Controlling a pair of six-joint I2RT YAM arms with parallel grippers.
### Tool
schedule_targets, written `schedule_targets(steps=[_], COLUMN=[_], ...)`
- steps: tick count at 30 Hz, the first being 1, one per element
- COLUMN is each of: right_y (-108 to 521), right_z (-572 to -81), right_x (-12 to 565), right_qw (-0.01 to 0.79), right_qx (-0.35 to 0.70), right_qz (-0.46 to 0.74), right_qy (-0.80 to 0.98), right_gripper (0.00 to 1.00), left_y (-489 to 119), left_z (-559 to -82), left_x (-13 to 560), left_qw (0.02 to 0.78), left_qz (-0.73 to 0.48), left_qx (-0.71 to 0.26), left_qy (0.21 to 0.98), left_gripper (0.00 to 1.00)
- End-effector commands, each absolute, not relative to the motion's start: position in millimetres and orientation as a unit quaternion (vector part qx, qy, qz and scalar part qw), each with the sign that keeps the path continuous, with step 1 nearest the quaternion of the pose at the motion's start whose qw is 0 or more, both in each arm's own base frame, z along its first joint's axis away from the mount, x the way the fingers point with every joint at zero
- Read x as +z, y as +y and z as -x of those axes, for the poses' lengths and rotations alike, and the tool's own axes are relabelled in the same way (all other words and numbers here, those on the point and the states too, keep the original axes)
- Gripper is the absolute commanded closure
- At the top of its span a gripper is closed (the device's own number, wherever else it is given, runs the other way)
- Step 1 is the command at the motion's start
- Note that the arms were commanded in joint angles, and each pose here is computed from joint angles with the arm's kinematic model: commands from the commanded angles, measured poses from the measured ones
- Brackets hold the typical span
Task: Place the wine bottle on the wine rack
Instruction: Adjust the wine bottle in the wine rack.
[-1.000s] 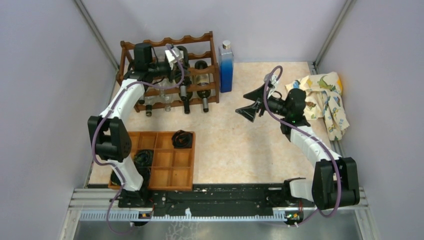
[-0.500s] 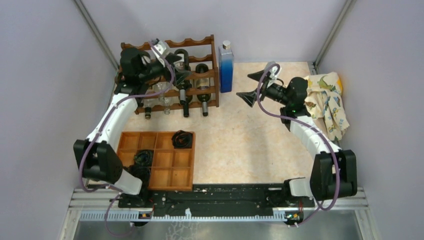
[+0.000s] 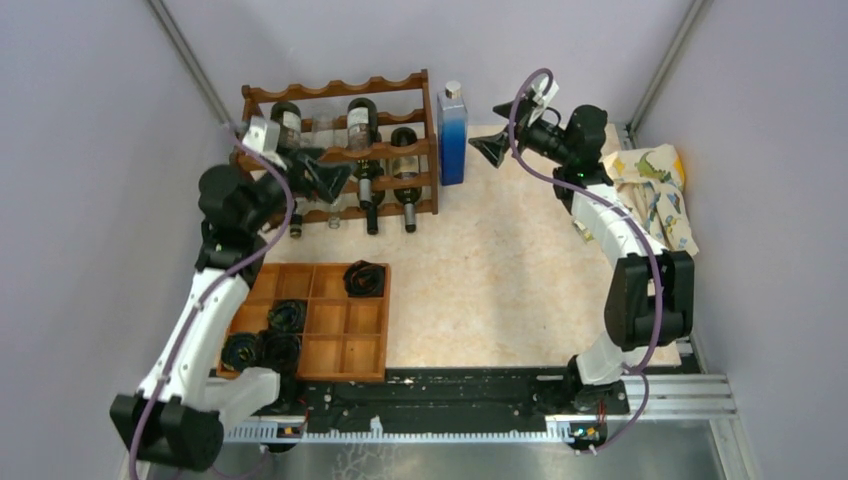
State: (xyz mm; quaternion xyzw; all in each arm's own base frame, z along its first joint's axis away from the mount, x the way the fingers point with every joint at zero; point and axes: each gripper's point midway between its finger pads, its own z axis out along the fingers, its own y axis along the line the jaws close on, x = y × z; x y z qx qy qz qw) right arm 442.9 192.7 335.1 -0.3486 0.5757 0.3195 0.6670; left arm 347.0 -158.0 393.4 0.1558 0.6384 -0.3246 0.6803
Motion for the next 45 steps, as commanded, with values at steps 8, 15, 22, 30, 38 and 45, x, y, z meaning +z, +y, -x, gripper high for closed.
schedule_targets(steps=[8, 15, 22, 30, 38, 45], right_y=[196.1, 196.0, 195.1, 195.2, 197.0, 196.7], right_z=[-468.4, -462.2, -456.1, -453.4, -450.5, -448.7], right_x=[353.7, 349.8, 349.4, 348.2, 349.3, 346.7], right_qw=[0.662, 0.66, 0.661, 0.661, 0.661, 0.661], right_qx=[0.338, 0.344, 0.343, 0.345, 0.351, 0.349], right_qz=[0.341, 0.336, 0.336, 0.337, 0.341, 0.345], right_qy=[0.576, 0.577, 0.577, 0.575, 0.568, 0.568], right_gripper=[0.02, 0.02, 0.02, 0.02, 0.02, 0.02], left_y=[-148.8, -157.8, -167.3, -179.6, -180.8, -178.4], left_z=[-288.0, -306.6, -353.1, -384.7, -406.8, -410.5], left_x=[247.0, 171.8, 148.0, 149.1, 159.6, 161.6], left_qw=[0.555, 0.476, 0.451, 0.443, 0.457, 0.462], left_qz=[0.04, 0.078, 0.076, 0.068, 0.08, 0.084], left_qx=[-0.428, -0.43, -0.411, -0.412, -0.412, -0.405], left_qy=[0.712, 0.763, 0.788, 0.794, 0.784, 0.785], left_gripper=[0.39, 0.9, 0.92, 0.92, 0.92, 0.9])
